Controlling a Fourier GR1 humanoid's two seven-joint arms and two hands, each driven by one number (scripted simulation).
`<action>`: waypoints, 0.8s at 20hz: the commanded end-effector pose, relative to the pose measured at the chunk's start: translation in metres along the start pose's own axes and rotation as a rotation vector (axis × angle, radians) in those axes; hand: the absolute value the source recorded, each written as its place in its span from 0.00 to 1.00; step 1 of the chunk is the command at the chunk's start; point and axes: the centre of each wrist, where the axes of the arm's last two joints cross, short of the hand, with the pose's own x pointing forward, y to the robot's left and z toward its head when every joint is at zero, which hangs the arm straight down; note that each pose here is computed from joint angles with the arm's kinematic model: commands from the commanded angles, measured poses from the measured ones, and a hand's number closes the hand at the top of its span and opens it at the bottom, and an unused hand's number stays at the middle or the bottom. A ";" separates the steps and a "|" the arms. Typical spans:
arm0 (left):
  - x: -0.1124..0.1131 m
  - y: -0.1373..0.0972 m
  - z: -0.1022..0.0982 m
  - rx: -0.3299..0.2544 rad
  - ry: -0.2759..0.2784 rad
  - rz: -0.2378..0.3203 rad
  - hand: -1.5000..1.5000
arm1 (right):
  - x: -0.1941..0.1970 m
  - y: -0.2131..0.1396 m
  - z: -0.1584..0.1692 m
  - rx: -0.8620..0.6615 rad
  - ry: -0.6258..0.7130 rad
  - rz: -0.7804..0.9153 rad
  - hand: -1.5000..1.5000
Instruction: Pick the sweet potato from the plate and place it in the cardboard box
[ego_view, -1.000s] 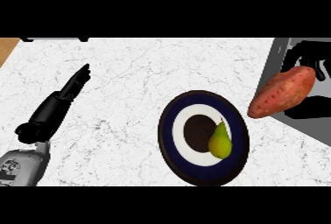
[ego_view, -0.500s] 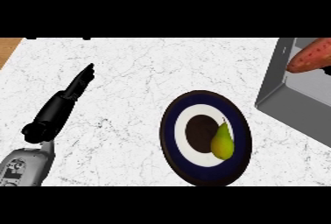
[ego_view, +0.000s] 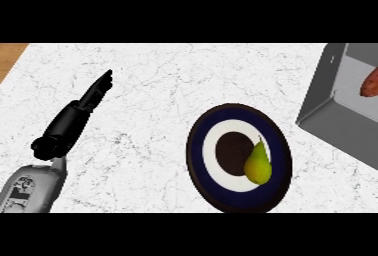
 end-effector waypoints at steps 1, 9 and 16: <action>0.003 -0.004 -0.005 -0.006 -0.005 -0.005 0.50 | -0.039 0.002 0.002 0.124 0.028 -0.015 1.00; 0.014 0.000 -0.014 0.003 -0.011 -0.011 0.50 | -0.058 0.019 0.000 0.377 -0.018 0.036 0.00; -0.003 -0.002 0.001 -0.002 -0.004 -0.004 0.50 | -0.064 -0.009 0.000 0.125 -0.263 -0.332 0.00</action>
